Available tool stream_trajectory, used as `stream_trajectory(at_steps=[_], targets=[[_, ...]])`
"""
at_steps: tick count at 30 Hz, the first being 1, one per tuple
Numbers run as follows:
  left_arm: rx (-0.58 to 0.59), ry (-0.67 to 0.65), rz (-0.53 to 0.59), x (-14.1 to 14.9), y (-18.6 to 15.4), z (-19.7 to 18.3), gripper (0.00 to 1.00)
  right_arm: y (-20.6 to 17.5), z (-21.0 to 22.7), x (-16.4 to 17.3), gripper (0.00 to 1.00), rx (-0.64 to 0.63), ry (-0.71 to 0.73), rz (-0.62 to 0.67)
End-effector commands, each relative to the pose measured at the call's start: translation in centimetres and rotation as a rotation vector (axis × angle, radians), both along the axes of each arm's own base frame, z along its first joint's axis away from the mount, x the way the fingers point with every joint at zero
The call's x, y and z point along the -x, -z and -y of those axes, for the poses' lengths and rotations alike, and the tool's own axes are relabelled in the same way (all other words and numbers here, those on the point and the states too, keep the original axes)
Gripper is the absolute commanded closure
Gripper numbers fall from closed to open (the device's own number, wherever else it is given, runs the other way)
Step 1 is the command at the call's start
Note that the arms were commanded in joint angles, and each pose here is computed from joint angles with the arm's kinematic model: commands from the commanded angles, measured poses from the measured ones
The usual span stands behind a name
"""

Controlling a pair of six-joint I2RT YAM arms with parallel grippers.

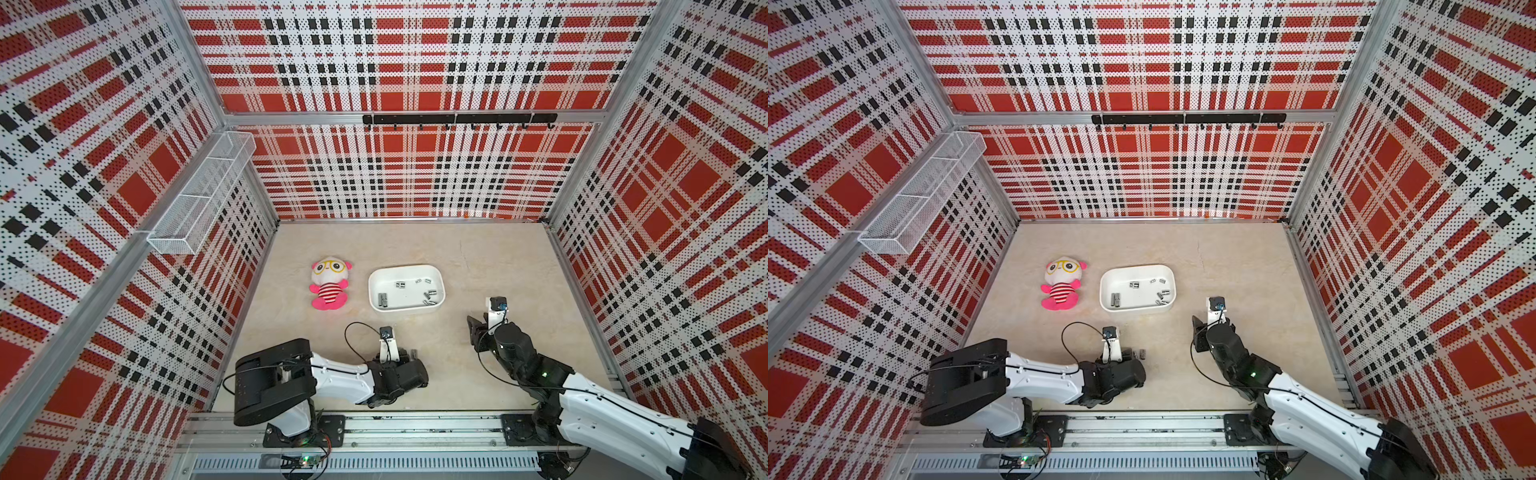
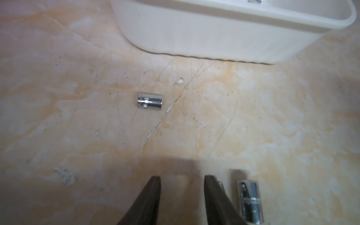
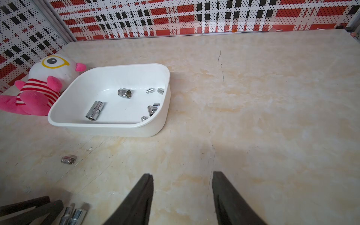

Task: Put the socket on the desktop into the storage box
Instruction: Pick up the socket head from the center of the board.

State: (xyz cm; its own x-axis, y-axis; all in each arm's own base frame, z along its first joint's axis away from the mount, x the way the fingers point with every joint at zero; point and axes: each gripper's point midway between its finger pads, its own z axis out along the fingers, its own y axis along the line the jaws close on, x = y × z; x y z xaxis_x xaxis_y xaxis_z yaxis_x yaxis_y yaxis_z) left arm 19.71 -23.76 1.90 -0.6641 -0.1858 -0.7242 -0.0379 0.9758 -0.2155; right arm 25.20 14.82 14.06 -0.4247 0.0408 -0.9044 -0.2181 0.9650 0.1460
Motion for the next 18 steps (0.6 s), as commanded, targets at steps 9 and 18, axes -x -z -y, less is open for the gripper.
stream_trajectory(at_steps=[9, 18], targets=[[-0.138, 0.039, -0.069, 2.1, 2.0, -1.3, 0.64, -0.7, -0.1, -0.2, 0.45, 0.0, 0.004, 0.014], [-0.155, 0.066, -0.069, 3.3, 1.4, -0.7, 0.59, -0.6, -0.2, -0.3, 0.45, 0.008, 0.005, 0.01]])
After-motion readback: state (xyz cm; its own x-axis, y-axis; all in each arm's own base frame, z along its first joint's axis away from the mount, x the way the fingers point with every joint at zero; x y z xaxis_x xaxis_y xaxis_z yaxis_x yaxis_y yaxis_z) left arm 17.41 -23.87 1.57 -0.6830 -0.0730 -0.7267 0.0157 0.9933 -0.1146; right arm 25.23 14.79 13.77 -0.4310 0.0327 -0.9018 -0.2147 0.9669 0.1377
